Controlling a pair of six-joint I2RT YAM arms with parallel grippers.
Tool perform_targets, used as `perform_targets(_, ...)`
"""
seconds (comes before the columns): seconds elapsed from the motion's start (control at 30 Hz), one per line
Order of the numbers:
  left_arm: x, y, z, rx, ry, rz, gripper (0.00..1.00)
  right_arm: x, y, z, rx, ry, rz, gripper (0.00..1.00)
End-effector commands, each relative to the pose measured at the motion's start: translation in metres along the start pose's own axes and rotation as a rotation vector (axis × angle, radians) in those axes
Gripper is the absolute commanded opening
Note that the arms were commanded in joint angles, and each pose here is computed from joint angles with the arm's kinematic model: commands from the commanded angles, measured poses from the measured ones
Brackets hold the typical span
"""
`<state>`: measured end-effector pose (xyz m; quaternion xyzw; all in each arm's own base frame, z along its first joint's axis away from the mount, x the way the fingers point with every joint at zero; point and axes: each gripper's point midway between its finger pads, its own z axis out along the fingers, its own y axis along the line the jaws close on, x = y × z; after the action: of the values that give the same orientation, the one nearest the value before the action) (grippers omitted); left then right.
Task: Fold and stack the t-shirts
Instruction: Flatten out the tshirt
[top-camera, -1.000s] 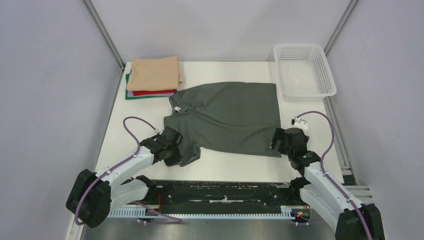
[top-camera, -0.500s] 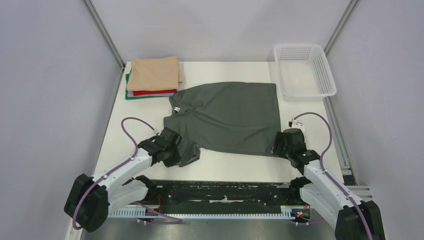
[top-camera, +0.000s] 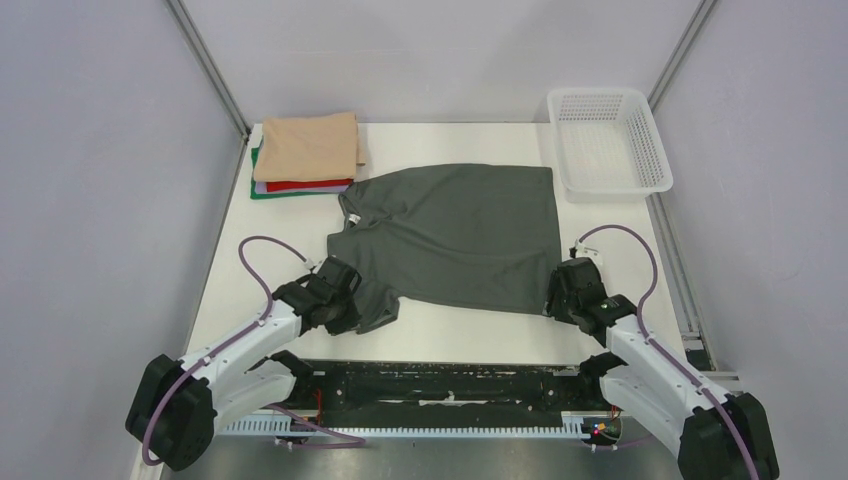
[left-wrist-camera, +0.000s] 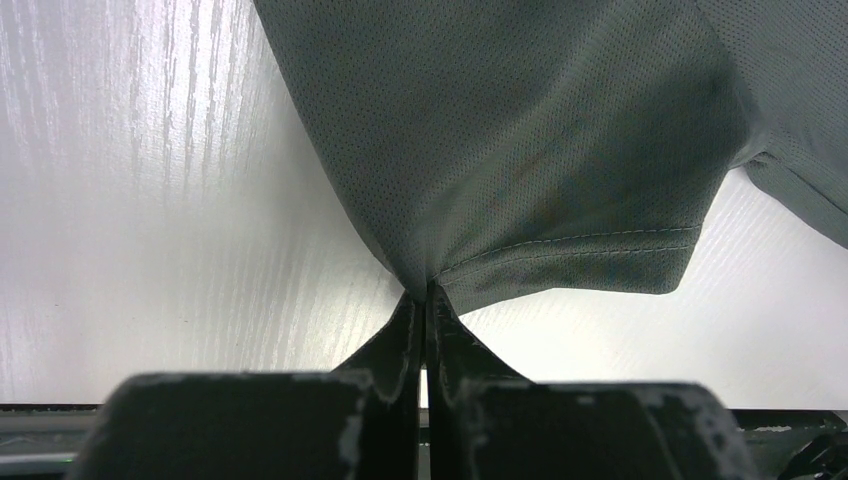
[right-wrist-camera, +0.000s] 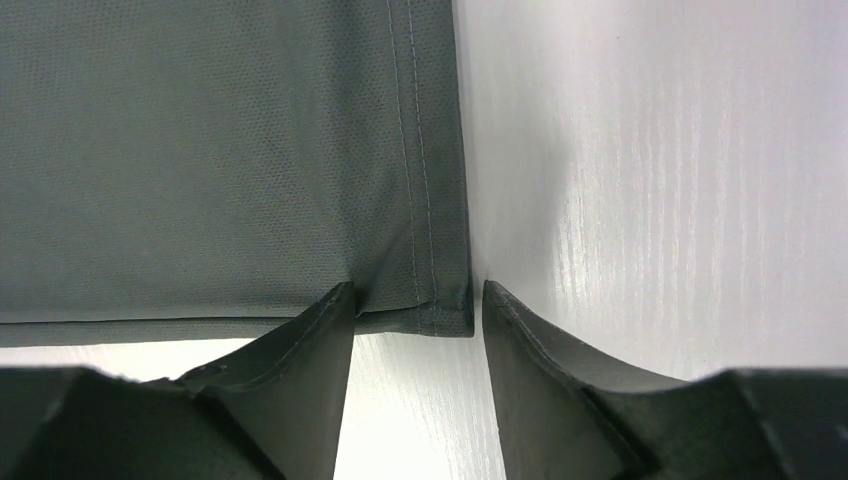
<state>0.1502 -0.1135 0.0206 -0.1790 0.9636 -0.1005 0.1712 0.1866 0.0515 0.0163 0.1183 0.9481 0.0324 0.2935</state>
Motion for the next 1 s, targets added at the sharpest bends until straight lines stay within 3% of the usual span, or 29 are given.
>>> perform_targets(0.0,-0.003,0.002,-0.002,-0.002,-0.025,0.028,0.02,0.007,0.002,-0.002,0.011,0.033,0.022,0.48)
perform_targets(0.23,-0.006,0.003,-0.006,0.002,-0.048,0.016,0.02,0.019,0.0,-0.007,0.05,0.091,-0.008,0.37)
perform_targets(0.3,-0.007,0.004,-0.007,0.0,-0.056,0.011,0.02,0.023,-0.002,-0.007,0.062,0.099,-0.013,0.29)
perform_targets(0.43,-0.013,0.001,-0.011,0.017,-0.091,-0.003,0.02,0.025,0.001,-0.002,0.047,0.083,-0.002,0.0)
perform_targets(0.63,-0.058,-0.036,-0.046,0.166,-0.275,-0.038,0.02,-0.049,0.032,-0.024,-0.058,-0.175,0.017,0.0)
perform_targets(0.97,-0.179,-0.092,-0.22,0.374,-0.801,-0.059,0.02,-0.189,0.06,-0.139,-0.159,-0.617,0.084,0.0)
